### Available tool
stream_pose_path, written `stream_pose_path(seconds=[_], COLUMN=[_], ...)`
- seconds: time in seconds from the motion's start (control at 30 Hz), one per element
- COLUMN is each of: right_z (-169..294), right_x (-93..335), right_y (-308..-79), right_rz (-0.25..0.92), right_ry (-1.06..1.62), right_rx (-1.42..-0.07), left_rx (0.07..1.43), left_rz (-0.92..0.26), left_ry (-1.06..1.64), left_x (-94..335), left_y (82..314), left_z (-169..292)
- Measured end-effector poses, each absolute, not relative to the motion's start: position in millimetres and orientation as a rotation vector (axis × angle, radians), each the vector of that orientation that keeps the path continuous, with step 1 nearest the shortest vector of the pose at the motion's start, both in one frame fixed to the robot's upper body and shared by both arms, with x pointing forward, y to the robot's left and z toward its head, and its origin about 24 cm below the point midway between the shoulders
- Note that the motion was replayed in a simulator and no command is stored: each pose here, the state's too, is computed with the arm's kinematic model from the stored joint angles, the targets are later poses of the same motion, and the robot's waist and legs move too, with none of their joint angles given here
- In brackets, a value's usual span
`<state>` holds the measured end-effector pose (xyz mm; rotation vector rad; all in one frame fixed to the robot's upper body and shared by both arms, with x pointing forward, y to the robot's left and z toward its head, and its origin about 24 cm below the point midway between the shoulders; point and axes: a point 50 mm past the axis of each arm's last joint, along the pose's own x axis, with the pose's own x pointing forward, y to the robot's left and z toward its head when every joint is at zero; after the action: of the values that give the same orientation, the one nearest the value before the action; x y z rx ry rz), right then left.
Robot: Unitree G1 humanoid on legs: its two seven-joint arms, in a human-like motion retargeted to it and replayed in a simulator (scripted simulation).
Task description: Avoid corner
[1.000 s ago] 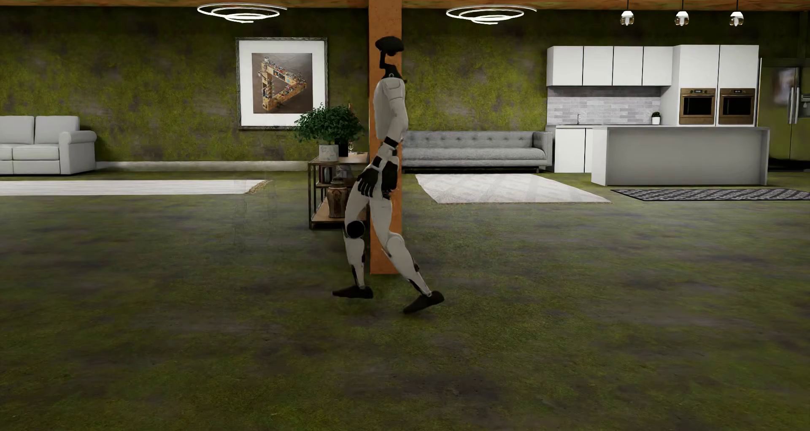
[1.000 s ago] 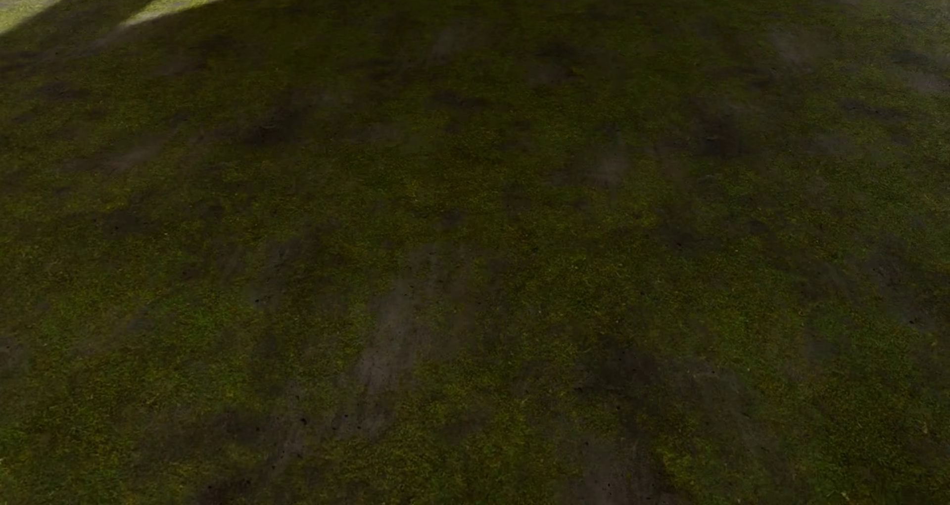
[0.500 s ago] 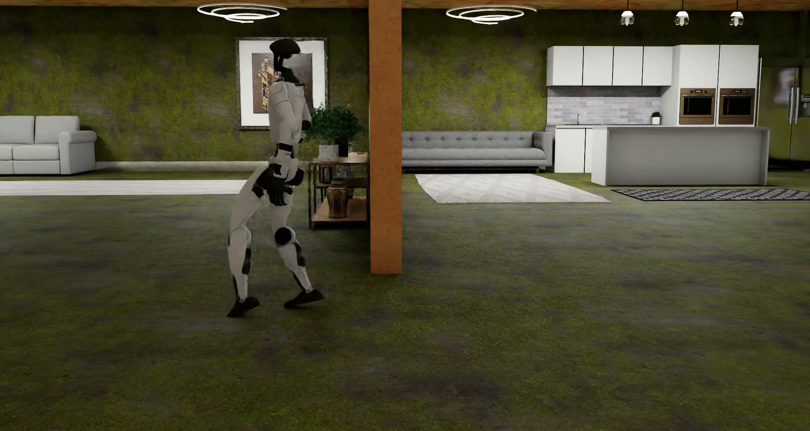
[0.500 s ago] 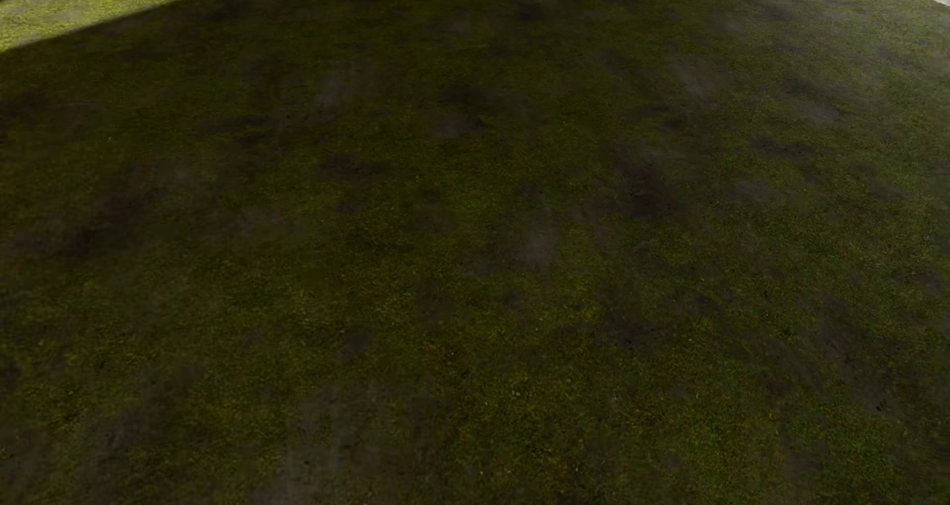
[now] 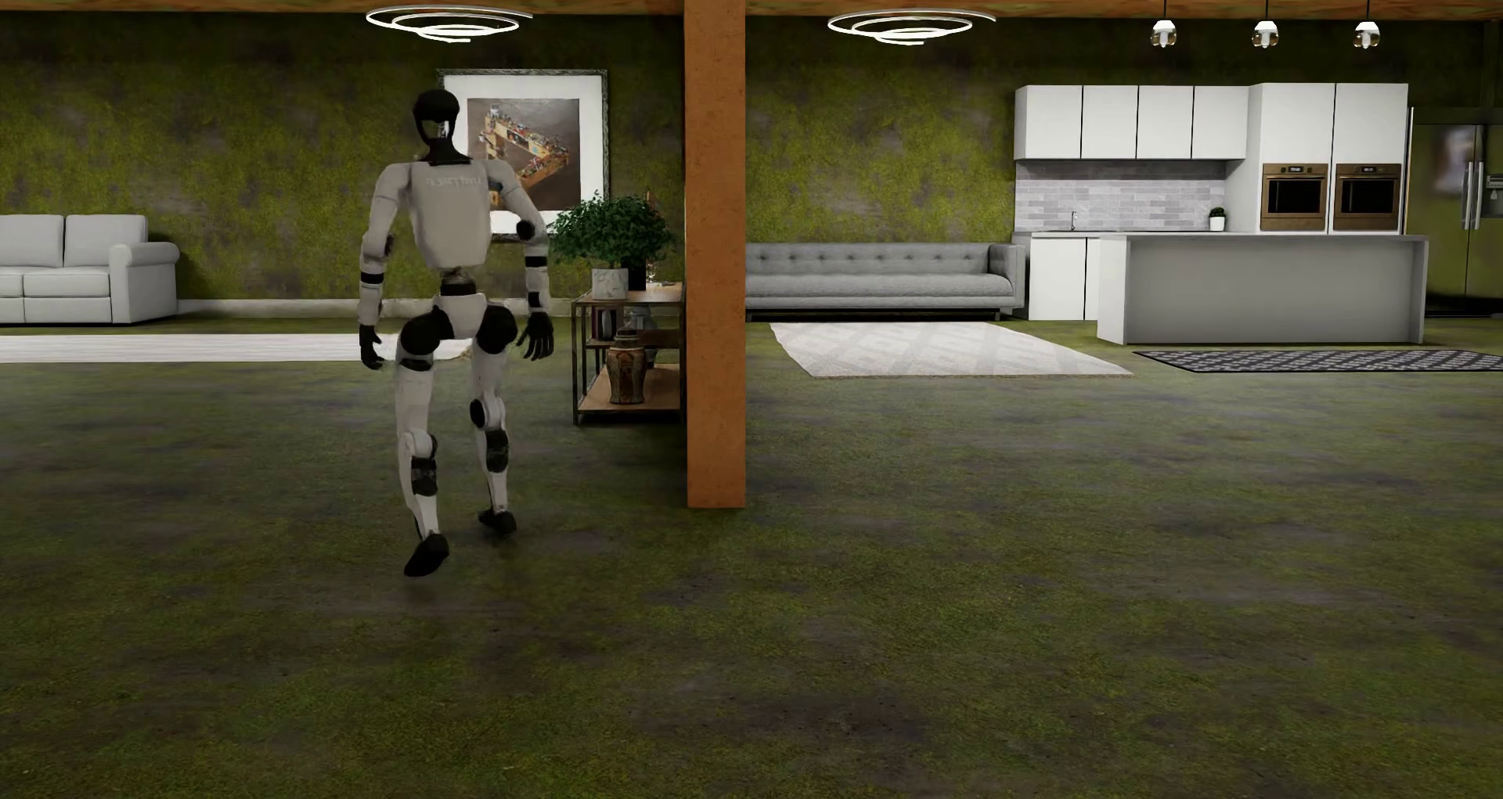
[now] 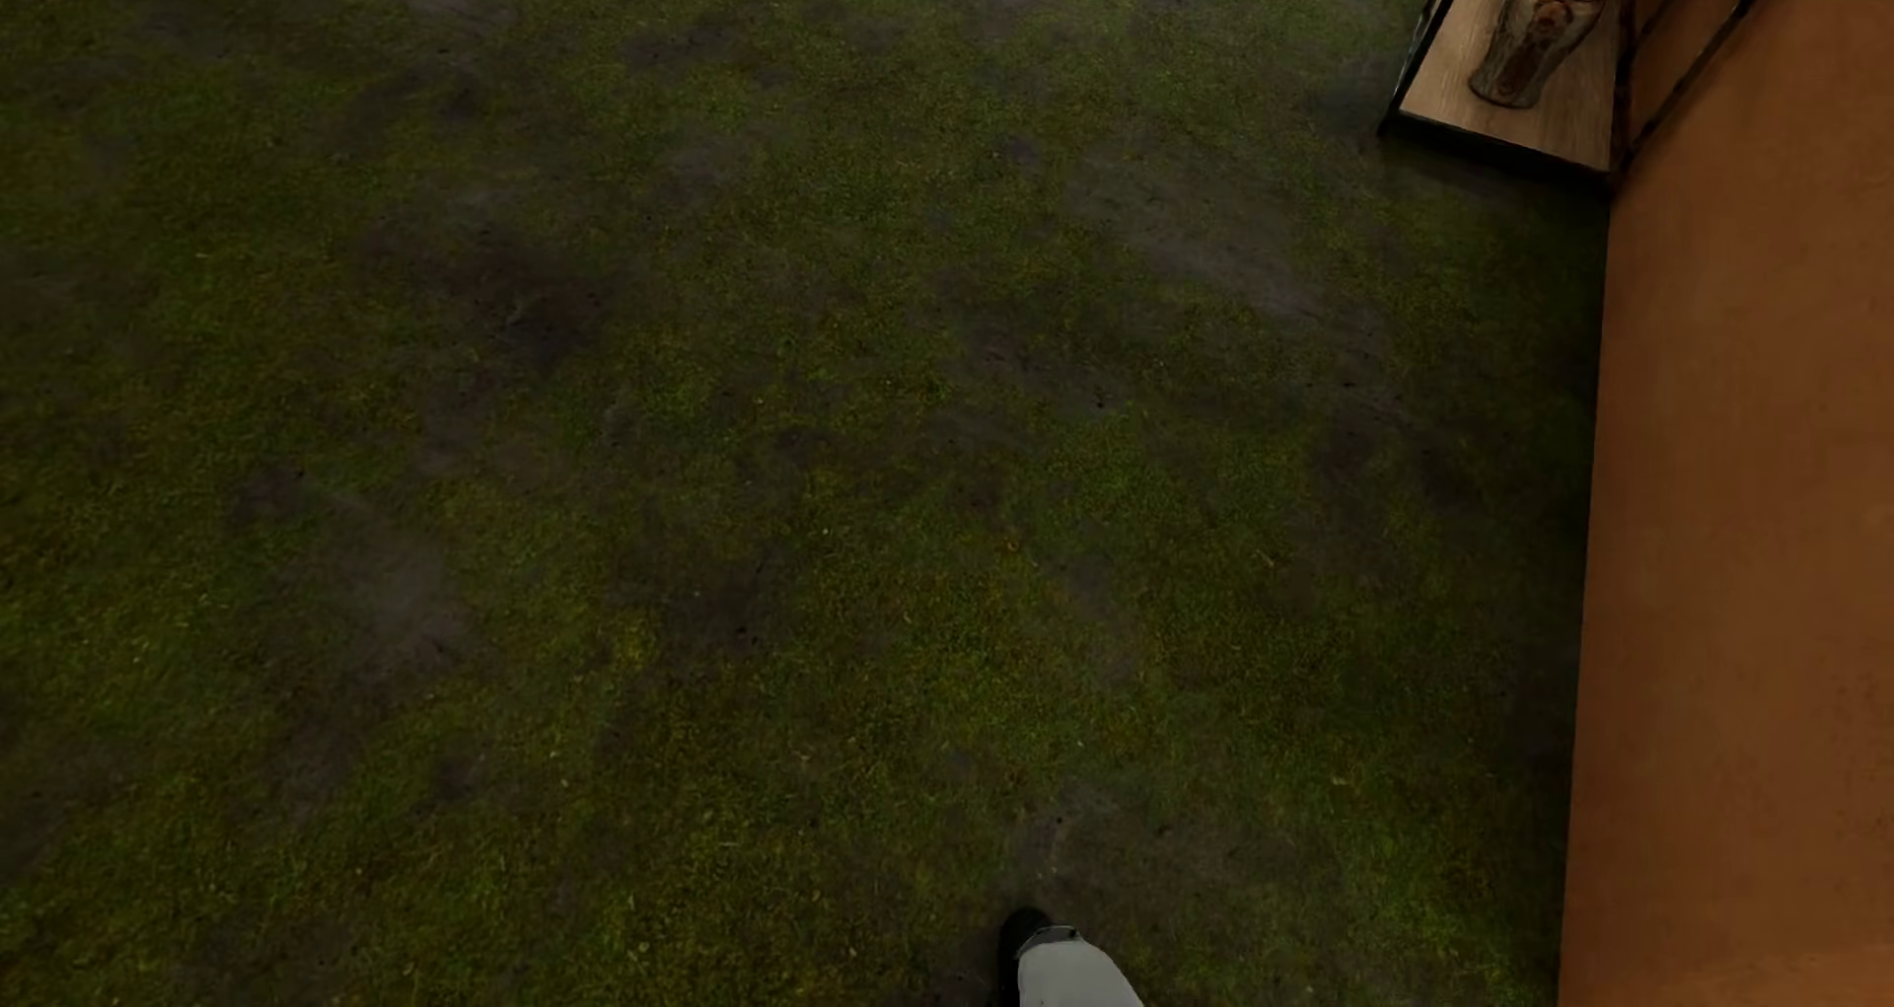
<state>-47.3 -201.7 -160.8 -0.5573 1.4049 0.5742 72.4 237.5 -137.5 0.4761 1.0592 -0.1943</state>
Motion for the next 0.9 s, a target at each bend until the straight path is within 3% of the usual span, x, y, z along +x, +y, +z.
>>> stream_pose_path(seconds=[0.1,0.23,0.3,0.5,0.6,0.67,0.73,0.83,0.87,0.9], right_z=[-158,-158,-162,-114,-80,-91,-112,-143,-146,-162], right_x=[-80,-77,-36,143,190,177,147,86,59,20], right_y=[-215,-207,-199,-208,-214,-211,-211,-203,-210,-206], right_rz=[0.608,0.615,0.632,0.322,0.252,0.232,0.272,0.38,0.357,0.43], right_ry=[1.526,1.496,1.366,0.811,0.626,0.675,0.8,1.015,1.086,1.255], right_rx=[-0.603,-0.577,-0.598,-0.531,-0.531,-0.488,-0.499,-0.524,-0.502,-0.535], left_rx=[0.494,0.487,0.474,0.468,0.458,0.488,0.473,0.415,0.399,0.392], left_rz=[-0.181,-0.187,-0.214,-0.321,-0.324,-0.349,-0.329,-0.291,-0.3,-0.268], left_ry=[0.995,1.123,1.197,1.435,1.497,1.555,1.513,1.274,1.175,1.079], left_x=[95,59,32,-54,-78,-87,-69,-2,24,51], left_y=[242,243,238,229,230,233,228,210,200,202], left_z=[-130,-143,-148,-152,-148,-150,-155,-156,-152,-145])
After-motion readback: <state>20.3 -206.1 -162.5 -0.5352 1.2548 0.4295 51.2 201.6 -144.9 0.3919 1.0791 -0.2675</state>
